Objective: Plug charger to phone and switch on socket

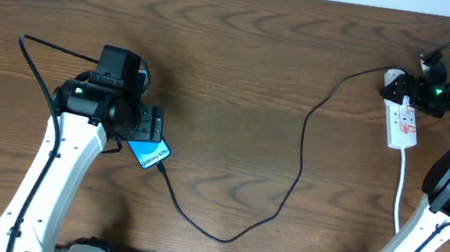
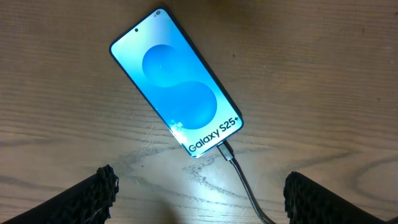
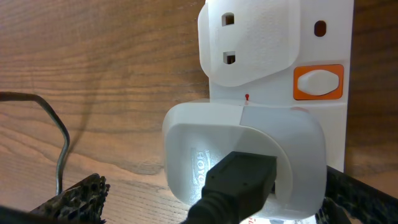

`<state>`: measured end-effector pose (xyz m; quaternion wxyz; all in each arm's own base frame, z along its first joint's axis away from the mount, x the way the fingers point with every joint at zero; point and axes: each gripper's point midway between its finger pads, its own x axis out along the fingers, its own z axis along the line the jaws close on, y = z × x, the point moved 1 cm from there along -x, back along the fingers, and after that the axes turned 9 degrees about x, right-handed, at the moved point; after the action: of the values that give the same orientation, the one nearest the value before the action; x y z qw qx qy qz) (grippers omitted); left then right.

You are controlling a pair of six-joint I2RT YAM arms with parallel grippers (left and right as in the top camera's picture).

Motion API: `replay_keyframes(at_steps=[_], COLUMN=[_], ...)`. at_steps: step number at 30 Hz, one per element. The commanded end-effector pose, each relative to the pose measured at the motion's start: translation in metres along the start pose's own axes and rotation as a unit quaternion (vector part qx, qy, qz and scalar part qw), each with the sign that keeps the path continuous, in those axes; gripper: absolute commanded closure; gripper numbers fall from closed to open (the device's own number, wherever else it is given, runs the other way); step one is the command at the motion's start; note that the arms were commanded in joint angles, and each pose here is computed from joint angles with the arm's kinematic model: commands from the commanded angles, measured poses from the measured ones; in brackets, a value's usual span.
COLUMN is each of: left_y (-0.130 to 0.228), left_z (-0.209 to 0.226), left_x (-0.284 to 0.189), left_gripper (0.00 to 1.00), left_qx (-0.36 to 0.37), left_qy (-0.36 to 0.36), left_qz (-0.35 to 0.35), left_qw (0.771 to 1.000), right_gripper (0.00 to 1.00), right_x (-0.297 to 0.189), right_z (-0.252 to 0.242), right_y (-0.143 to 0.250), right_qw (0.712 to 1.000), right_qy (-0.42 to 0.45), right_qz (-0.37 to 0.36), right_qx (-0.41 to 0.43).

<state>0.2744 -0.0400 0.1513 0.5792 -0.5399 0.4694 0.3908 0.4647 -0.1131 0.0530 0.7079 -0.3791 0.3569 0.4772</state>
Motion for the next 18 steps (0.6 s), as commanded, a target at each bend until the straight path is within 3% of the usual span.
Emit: replay_keyframes(at_steps=[1, 18], left_y=[-0.0035, -0.0035], left_z=[0.0012, 0.0012], left_x=[-0.0062, -0.0062], left_gripper=[0.12, 0.12], left_qx=[0.005, 0.005], left_qy=[-0.006, -0.006], left_qz=[-0.011, -0.011], left_qw=[1.000, 1.000], right_gripper=[0.01, 0.01], right_x=[0.0295, 0.0298], right_z=[0.0321, 0.0310], right_y=[0.0238, 0.0242], right_qw=[0.997, 0.997], right_qy=[-0.062, -0.059], right_qz=[0.050, 0.050], right_qx=[0.019, 0.019])
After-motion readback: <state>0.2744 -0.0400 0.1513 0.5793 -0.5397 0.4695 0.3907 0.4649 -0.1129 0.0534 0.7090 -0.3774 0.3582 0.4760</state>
